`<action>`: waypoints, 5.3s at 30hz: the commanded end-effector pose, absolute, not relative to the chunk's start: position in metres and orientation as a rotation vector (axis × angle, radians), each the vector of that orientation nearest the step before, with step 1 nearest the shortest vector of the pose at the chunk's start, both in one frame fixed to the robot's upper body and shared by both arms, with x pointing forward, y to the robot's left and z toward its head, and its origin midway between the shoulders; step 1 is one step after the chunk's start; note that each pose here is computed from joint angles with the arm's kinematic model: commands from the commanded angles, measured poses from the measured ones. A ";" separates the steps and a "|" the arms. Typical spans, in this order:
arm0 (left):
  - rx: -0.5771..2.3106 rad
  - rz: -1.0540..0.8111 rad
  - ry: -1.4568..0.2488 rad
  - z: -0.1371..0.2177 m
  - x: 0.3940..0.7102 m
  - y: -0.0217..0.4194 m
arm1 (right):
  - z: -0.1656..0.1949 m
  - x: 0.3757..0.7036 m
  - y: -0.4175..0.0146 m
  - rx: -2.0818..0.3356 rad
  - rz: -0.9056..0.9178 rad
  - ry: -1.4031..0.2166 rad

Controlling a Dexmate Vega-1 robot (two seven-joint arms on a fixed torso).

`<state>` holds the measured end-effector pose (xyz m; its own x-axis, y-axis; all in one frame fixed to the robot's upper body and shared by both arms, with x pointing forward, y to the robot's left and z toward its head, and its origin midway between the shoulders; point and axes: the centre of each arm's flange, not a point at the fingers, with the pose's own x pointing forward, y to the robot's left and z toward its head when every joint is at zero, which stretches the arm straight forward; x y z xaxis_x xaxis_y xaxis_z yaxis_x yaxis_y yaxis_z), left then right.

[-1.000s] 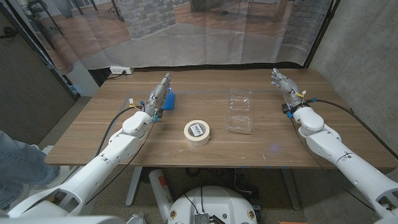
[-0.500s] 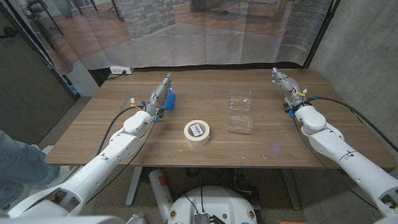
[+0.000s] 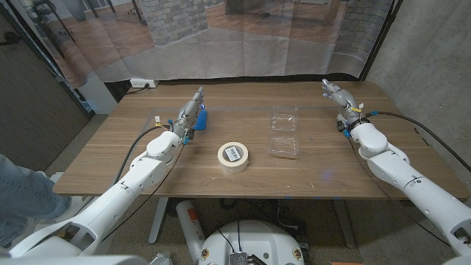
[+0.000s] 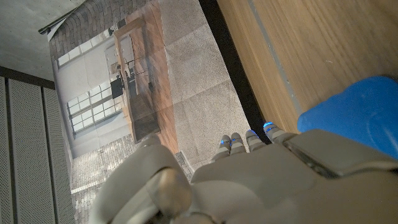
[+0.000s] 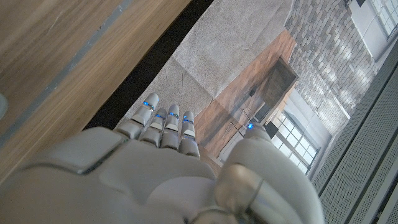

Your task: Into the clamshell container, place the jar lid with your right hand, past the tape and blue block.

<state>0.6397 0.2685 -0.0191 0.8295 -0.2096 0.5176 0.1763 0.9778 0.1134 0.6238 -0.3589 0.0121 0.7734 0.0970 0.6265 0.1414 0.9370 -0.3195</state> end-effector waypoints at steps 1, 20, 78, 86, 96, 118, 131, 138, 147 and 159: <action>0.067 -0.203 -0.549 -0.021 0.639 0.268 | 0.016 0.622 -0.359 -0.409 -0.021 -0.684; 0.064 -0.215 -0.541 -0.024 0.640 0.261 | 0.010 0.617 -0.368 -0.505 -0.103 -0.691; 0.054 -0.192 -0.539 -0.037 0.627 0.270 | 0.013 0.625 -0.391 -0.707 -0.305 -0.618; 0.052 -0.191 -0.540 -0.038 0.625 0.271 | 0.013 0.625 -0.391 -0.744 -0.330 -0.604; 0.059 -0.189 -0.549 -0.035 0.622 0.274 | 0.011 0.620 -0.394 -0.777 -0.360 -0.586; 0.061 -0.198 -0.553 -0.033 0.623 0.270 | 0.006 0.616 -0.401 -0.838 -0.432 -0.535; 0.058 -0.191 -0.557 -0.036 0.619 0.270 | 0.003 0.617 -0.403 -0.899 -0.459 -0.479; 0.055 -0.186 -0.558 -0.038 0.617 0.270 | 0.004 0.618 -0.402 -0.935 -0.463 -0.449; 0.052 -0.185 -0.555 -0.040 0.617 0.272 | 0.006 0.617 -0.401 -0.979 -0.471 -0.418; 0.055 -0.181 -0.554 -0.039 0.617 0.273 | 0.010 0.618 -0.395 -1.046 -0.458 -0.369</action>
